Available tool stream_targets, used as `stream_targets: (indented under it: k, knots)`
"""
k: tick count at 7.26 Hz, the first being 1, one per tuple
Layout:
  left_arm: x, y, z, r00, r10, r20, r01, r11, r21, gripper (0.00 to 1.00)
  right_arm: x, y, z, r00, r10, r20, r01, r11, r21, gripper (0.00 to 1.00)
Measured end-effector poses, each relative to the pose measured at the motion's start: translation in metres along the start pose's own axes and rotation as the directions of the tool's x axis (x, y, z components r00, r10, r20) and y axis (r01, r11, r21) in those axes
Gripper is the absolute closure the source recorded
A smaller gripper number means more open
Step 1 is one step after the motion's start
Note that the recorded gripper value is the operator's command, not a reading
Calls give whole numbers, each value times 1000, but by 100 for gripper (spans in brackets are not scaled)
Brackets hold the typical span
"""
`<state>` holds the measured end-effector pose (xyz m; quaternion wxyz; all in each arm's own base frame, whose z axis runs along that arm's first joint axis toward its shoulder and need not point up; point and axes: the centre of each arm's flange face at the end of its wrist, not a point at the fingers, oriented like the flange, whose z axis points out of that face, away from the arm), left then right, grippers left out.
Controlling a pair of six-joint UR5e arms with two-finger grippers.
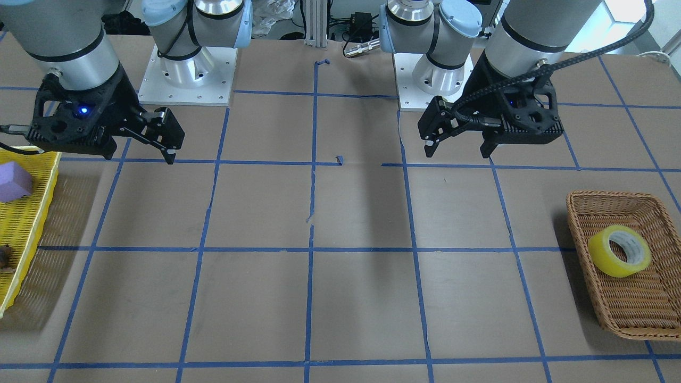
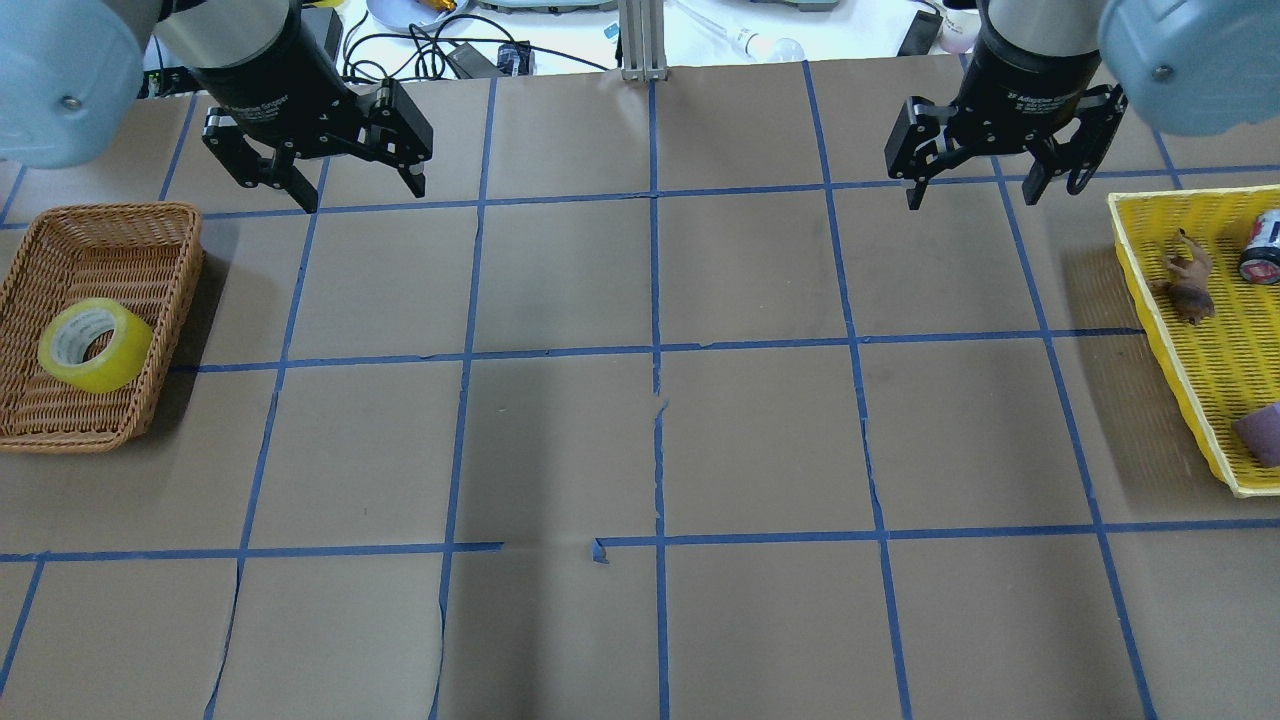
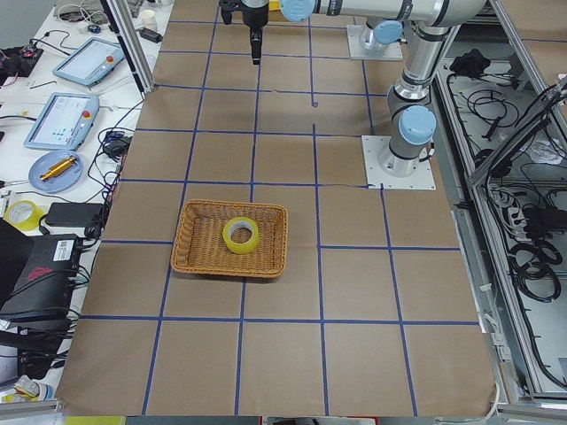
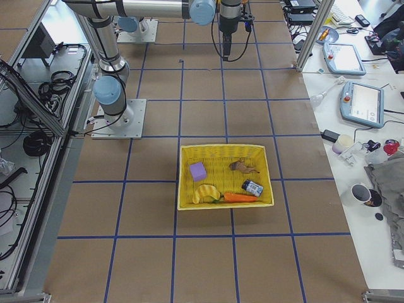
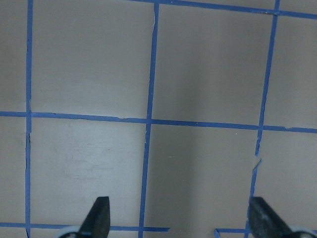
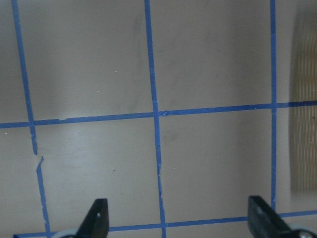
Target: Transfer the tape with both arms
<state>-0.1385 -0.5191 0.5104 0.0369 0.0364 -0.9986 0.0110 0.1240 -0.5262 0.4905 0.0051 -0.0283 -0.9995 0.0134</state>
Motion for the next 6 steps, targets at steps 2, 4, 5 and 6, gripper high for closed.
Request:
stream_targets:
  k: [2,4,5,6]
  knots:
    - [-6,15,-9,999,17,45,-16,1000,-23,0,-2,6,-8,1000,-2,28,2,1000,2,0]
    - [-8,22,-16,996,60,71,-59,998,-16,0,-2,12,-10,1000,0,29,1,1000,-10,0]
    - [-8,23,-19,995,67,73,-66,998,-10,0,-2,14,-12,1000,2,29,-2,1000,-11,0]
    - [-9,22,-20,995,70,74,-70,998,-5,0,-1,17,-20,1000,0,31,0,1000,1,0]
